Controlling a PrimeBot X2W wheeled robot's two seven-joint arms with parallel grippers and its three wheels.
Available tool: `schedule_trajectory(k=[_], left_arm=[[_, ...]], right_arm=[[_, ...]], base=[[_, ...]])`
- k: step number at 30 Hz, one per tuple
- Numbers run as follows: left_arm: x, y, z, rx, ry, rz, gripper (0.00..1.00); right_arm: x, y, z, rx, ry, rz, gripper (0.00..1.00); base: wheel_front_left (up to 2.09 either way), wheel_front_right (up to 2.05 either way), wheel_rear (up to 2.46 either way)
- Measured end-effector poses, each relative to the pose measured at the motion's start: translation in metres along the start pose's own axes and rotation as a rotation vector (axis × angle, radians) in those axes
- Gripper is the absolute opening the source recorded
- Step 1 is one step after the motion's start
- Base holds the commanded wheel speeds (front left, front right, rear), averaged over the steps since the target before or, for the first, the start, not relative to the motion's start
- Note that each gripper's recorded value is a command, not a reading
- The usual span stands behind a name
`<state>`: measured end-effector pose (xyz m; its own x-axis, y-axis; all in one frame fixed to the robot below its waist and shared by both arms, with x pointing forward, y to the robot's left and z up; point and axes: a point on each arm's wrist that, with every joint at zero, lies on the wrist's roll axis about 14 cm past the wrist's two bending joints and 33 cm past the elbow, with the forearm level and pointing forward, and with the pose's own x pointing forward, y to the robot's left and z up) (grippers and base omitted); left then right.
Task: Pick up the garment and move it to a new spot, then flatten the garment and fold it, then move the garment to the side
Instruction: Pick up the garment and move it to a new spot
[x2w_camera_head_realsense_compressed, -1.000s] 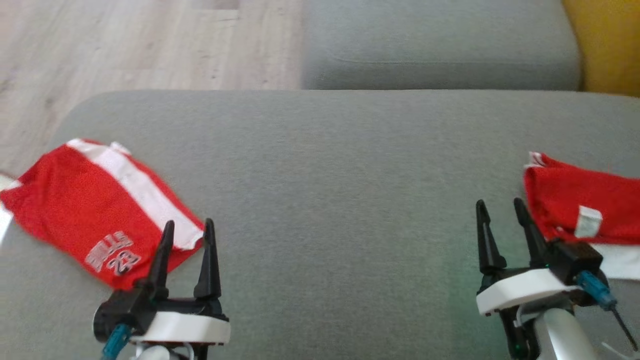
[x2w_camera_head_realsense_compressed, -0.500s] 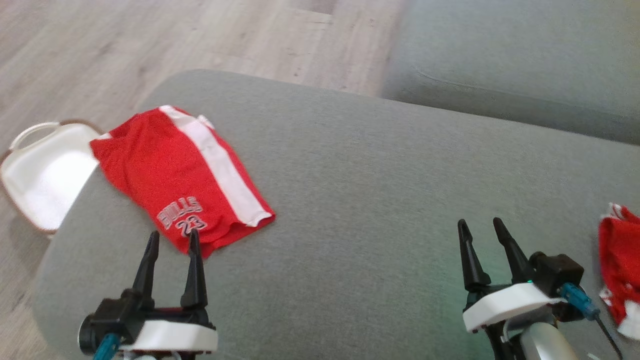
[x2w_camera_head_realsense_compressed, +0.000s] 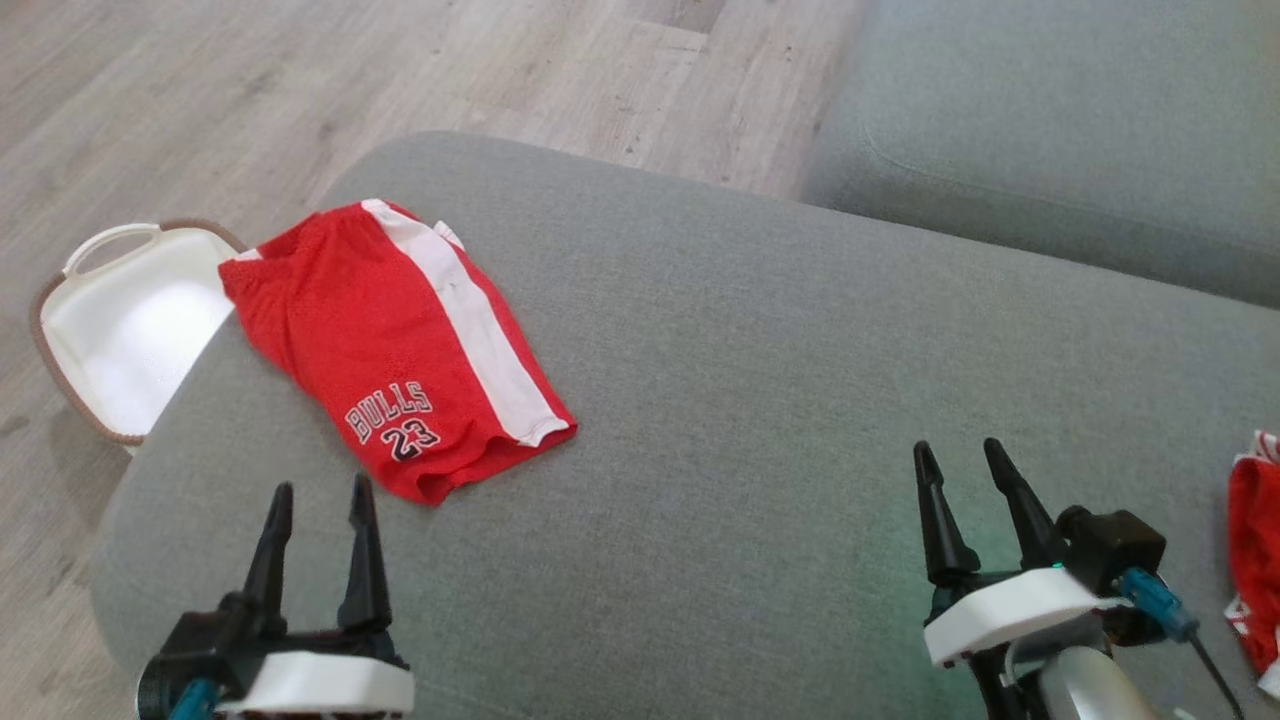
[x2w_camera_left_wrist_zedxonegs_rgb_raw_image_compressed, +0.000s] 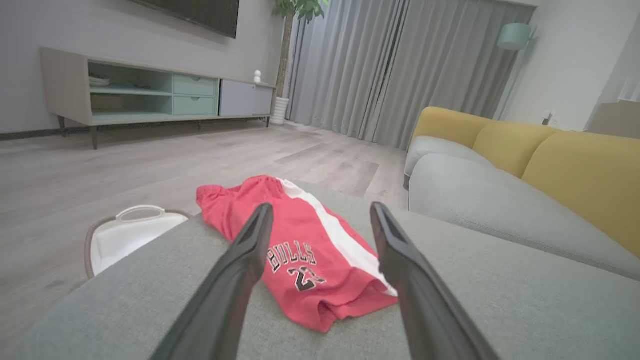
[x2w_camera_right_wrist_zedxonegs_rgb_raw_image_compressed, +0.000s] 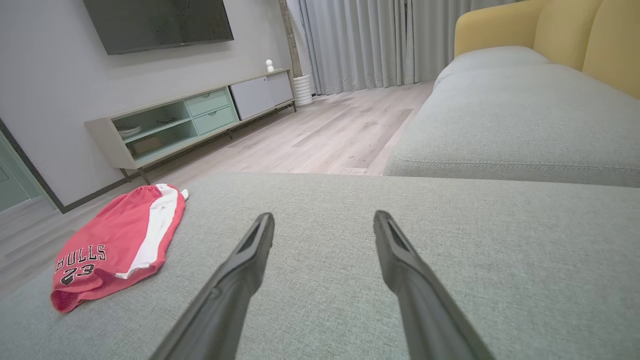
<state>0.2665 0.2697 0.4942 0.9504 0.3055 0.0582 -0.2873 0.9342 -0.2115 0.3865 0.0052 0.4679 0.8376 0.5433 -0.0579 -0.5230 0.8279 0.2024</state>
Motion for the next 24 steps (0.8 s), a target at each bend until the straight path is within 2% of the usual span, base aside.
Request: schedule_trajectory(k=[5,12,18,24], left_arm=[[0.007,0.010,-0.017,-0.019,0.062,0.035,1.00],[0.067,0.030,-0.008,0.102,0.156,0.036,1.00],[0.118,0.053,-0.032,0.257,0.414,0.027,1.00],[0.147,0.056,-0.073,0.319,0.655,0.006,1.00]], right_arm=[[0.001,-0.010,-0.005,0.020,0.006,-0.024,1.00],[0.018,-0.038,0.007,0.028,-0.027,-0.079,1.00],[0.031,-0.067,0.008,0.004,-0.021,-0.130,1.00],[0.045,-0.101,0.026,-0.029,-0.062,-0.196,1.00]], base=[[0.00,0.00,0.00],[0.00,0.00,0.00],[0.00,0.00,0.00],[0.00,0.00,0.00]])
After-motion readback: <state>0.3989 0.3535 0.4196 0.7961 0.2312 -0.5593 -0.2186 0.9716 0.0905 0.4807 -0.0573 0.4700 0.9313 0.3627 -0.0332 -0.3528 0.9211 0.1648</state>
